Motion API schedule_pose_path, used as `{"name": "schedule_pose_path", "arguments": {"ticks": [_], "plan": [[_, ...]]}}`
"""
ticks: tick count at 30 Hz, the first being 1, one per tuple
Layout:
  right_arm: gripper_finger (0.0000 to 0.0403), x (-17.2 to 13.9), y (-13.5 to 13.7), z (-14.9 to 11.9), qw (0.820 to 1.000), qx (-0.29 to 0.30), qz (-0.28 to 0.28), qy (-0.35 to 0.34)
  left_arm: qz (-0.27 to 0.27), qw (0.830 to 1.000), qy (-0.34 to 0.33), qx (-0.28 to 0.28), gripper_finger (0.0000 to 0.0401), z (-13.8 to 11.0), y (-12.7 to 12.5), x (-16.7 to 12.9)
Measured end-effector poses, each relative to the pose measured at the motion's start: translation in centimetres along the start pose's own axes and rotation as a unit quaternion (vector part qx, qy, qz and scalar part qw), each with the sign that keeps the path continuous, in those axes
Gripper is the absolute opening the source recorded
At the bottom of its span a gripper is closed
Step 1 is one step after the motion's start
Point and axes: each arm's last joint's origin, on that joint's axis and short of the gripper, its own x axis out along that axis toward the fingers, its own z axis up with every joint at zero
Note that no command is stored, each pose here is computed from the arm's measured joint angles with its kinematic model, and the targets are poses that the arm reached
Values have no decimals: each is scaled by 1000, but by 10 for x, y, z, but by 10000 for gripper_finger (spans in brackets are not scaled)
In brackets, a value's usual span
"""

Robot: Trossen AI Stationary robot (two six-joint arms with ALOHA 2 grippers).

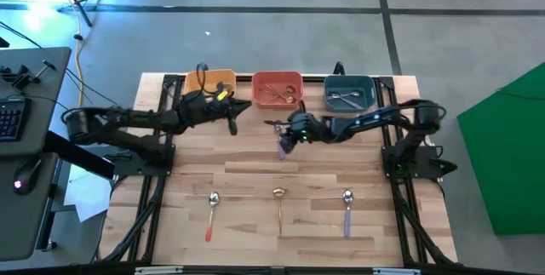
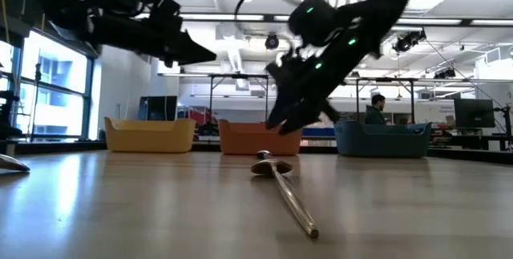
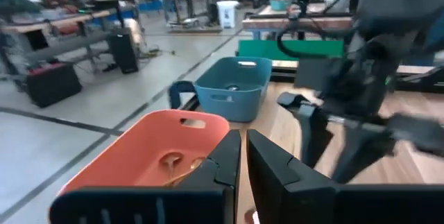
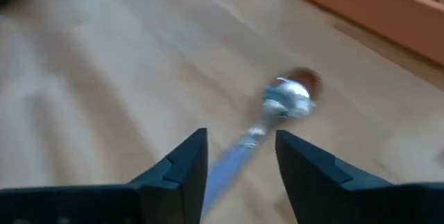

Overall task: Sort silverware by color (type)
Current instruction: Put the violet spoon into the blue bin

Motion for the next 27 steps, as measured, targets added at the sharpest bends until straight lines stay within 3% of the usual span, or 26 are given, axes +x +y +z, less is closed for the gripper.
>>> {"name": "schedule_pose_path", "arguments": {"ticks": [5, 15, 27], "plan": [[162, 30, -2, 11, 996, 39, -57, 53, 18, 1000, -24, 3, 17, 6, -1, -14], [136, 63, 7, 19, 990, 25, -100, 93, 21, 999, -31, 0, 17, 7, -1, -20], [9, 67, 12, 15, 986, -65, -110, 103, 20, 999, -31, -1, 17, 7, -1, -20]]}}
